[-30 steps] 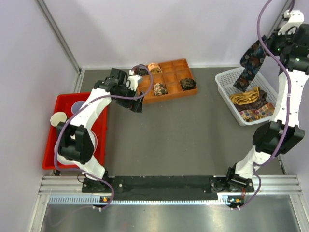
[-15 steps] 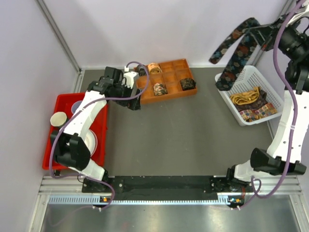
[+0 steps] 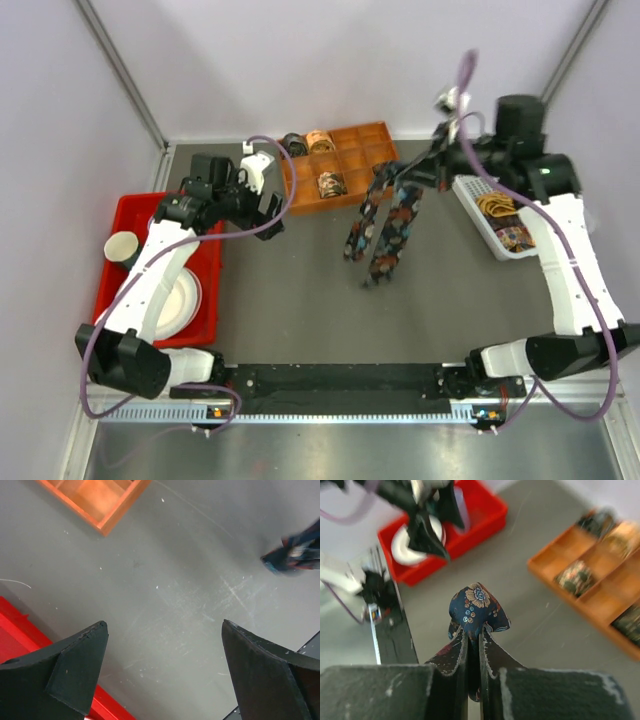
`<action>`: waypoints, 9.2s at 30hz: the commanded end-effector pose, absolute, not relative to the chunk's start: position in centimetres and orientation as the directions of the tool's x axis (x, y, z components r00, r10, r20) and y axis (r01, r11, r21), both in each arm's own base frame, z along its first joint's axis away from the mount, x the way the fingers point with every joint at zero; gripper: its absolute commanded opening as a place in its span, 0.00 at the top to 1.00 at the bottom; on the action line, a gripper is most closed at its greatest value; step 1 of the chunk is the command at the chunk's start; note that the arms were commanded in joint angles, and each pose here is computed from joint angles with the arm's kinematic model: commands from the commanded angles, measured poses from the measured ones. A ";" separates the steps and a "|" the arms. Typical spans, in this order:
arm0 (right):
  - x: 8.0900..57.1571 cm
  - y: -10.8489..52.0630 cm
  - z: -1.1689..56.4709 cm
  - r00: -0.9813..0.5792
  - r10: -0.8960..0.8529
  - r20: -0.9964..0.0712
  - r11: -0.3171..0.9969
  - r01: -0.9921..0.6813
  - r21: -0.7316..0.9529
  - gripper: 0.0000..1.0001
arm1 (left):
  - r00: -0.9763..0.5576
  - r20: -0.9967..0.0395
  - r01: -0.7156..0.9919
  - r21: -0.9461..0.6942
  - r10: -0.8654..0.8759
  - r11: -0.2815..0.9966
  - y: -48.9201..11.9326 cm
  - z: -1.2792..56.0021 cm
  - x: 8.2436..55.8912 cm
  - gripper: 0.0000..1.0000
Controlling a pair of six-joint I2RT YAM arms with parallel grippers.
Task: Roll the ties
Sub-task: Place the tie at the center of the board, then flatten out the tie at the center of the board.
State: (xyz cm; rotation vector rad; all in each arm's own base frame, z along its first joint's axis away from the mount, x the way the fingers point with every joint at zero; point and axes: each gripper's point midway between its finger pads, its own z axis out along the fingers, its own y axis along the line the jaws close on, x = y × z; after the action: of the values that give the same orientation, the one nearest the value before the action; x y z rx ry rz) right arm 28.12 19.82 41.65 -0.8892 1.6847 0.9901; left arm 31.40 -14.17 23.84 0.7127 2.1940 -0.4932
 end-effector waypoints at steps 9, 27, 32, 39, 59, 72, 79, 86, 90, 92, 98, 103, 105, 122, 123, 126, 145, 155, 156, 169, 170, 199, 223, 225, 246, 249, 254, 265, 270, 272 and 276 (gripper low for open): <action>32.3 16.2 36.3 -0.276 -0.335 -0.901 0.631 -0.776 0.003 1.00 | -0.578 -0.750 0.584 -0.105 0.321 0.805 -11.9 21.8 32.3 0.01; 25.1 3.0 37.2 -0.289 -0.306 -0.907 0.928 -0.306 -0.215 1.00 | -0.601 -0.749 0.542 -0.124 0.280 0.831 -12.2 20.5 35.2 0.01; 28.2 8.4 30.1 -0.344 -0.356 -0.869 0.882 -0.430 -0.191 1.00 | -0.650 -0.714 0.488 -0.129 0.260 0.863 -11.2 19.4 35.0 0.01; 26.8 17.9 22.9 -0.369 -0.455 -0.810 0.770 -0.620 -0.150 1.00 | -0.712 -0.675 0.419 -0.187 0.194 0.888 -9.2 18.4 34.8 0.01; 18.7 21.6 16.0 -0.393 -0.662 -0.638 0.417 -0.901 0.123 0.02 | -0.667 -0.669 0.655 -0.319 0.326 0.686 -12.5 16.6 33.7 0.01; 20.4 -1.3 16.3 -0.792 -0.340 -0.507 0.858 -0.482 0.177 0.16 | 0.104 -0.737 0.994 0.057 0.668 -0.091 -33.7 14.9 28.0 0.09; 19.1 -4.3 16.4 -0.837 -0.299 -0.459 0.895 -0.412 0.168 0.18 | 0.342 -0.696 0.916 0.097 0.631 -0.389 -43.2 13.3 24.4 0.09; 18.5 -4.6 16.0 -0.853 -0.291 -0.432 0.904 -0.393 0.166 0.18 | 0.433 -0.647 0.871 0.122 0.627 -0.476 -47.2 9.2 22.7 0.18; 18.5 -4.6 15.6 -0.860 -0.291 -0.419 0.901 -0.393 0.182 0.19 | 0.499 -0.614 0.838 0.161 0.611 -0.522 -47.7 8.1 22.3 0.25; 18.6 -4.7 15.4 -0.861 -0.294 -0.414 0.898 -0.397 0.189 0.19 | 0.537 -0.583 0.816 0.176 0.609 -0.551 -47.8 7.1 22.0 0.28; 18.3 -4.8 15.0 -0.854 -0.333 -0.399 0.880 -0.434 0.195 0.20 | 0.573 -0.535 0.794 0.178 0.620 -0.581 -47.4 4.9 21.8 0.57; 18.7 -4.6 14.5 -0.827 -0.393 -0.402 0.843 -0.498 0.201 0.20 | 0.535 -0.514 0.837 0.217 0.670 -0.502 -45.0 8.2 22.9 1.00; 18.8 -4.3 14.0 -0.816 -0.422 -0.395 0.824 -0.527 0.207 0.20 | 0.484 -0.533 0.870 0.209 0.694 -0.446 -43.1 8.9 23.5 1.00; 24.2 0.0 5.1 -0.635 -0.726 -0.263 0.620 -0.770 0.149 0.35 | 0.292 -0.517 0.939 0.316 0.804 -0.138 -23.0 14.7 22.6 1.00; 23.7 -0.1 4.2 -0.625 -0.747 -0.227 0.608 -0.780 0.147 0.35 | 0.305 -0.512 0.929 0.345 0.803 -0.132 -22.3 15.2 22.3 1.00; 24.6 -0.7 2.6 -0.625 -0.752 -0.210 0.619 -0.779 0.104 0.36 | 0.289 -0.504 0.929 0.353 0.814 -0.111 -21.0 14.5 21.4 1.00; 20.0 -3.3 -0.8 -0.575 -0.813 -0.091 0.578 -0.816 -0.009 1.00 | 0.151 -0.540 0.940 0.337 0.828 0.048 -20.1 13.3 21.6 1.00; 22.6 -9.6 5.1 -0.679 -0.706 -0.203 0.706 -0.695 -0.133 1.00 | 0.138 -0.568 0.932 0.353 0.811 0.089 -20.8 14.2 22.7 1.00; 22.5 -9.9 5.5 -0.668 -0.714 -0.210 0.698 -0.702 -0.141 1.00 | 0.137 -0.577 0.927 0.361 0.805 0.101 -21.0 14.4 23.0 1.00; 21.9 -19.9 8.6 -0.730 -0.647 -0.220 0.755 -0.572 -0.321 1.00 | 0.111 -0.630 0.827 0.488 0.769 0.280 -20.3 14.6 26.9 1.00; 21.9 -20.4 8.7 -0.736 -0.640 -0.221 0.760 -0.563 -0.326 1.00 | 0.114 -0.632 0.822 0.494 0.766 0.284 -20.0 14.6 26.8 1.00; 38.8 -18.5 8.8 -0.681 -0.552 -0.482 0.833 -0.429 -0.348 1.00 | 0.025 -0.582 0.890 0.384 0.813 0.248 -18.2 8.1 23.6 1.00; 23.0 -19.4 4.2 -0.809 -0.532 -0.250 0.846 -0.520 -0.120 1.00 | 0.143 -0.620 0.927 0.358 0.772 0.115 -20.1 9.9 22.9 0.38; 23.3 -19.7 4.3 -0.814 -0.522 -0.254 0.853 -0.508 -0.124 1.00 | 0.153 -0.646 0.928 0.354 0.748 0.115 -21.7 10.4 23.9 0.38; 23.8 -20.8 4.9 -0.834 -0.502 -0.227 0.865 -0.486 -0.127 1.00 | 0.141 -0.457 0.967 0.254 0.879 -0.022 -22.2 4.7 26.2 0.85; 23.9 -21.4 5.1 -0.833 -0.507 -0.220 0.862 -0.482 -0.158 1.00 | 0.133 -0.444 0.965 0.263 0.886 -0.013 -21.5 5.2 26.0 0.99; 24.1 -21.8 5.3 -0.833 -0.506 -0.225 0.862 -0.473 -0.183 1.00 | 0.138 -0.435 0.961 0.275 0.890 -0.015 -19.8 5.9 24.6 1.00; 23.2 -22.6 5.3 -0.821 -0.537 -0.191 0.839 -0.498 -0.217 1.00 | 0.141 -0.424 0.969 0.243 0.895 -0.038 -17.6 4.8 21.6 0.86; 22.4 -22.5 5.9 -0.799 -0.575 -0.175 0.815 -0.542 -0.204 0.91 | 0.111 -0.489 0.970 0.242 0.865 0.013 -18.8 7.1 21.9 0.32; 22.9 -22.2 7.2 -0.775 -0.599 -0.203 0.799 -0.562 -0.213 0.73 | 0.114 -0.514 0.969 0.247 0.850 0.020 -19.2 8.2 21.9 0.25; 22.7 -20.3 9.3 -0.731 -0.635 -0.250 0.772 -0.612 -0.169 0.35 | 0.078 -0.556 0.971 0.229 0.827 0.063 -19.9 9.6 21.9 0.11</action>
State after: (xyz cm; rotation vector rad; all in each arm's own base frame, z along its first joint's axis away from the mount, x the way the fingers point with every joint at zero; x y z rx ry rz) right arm 21.76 -21.33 5.11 -0.8758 2.7977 -0.1136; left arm 21.49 -18.21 6.39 1.8924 1.8116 -0.2535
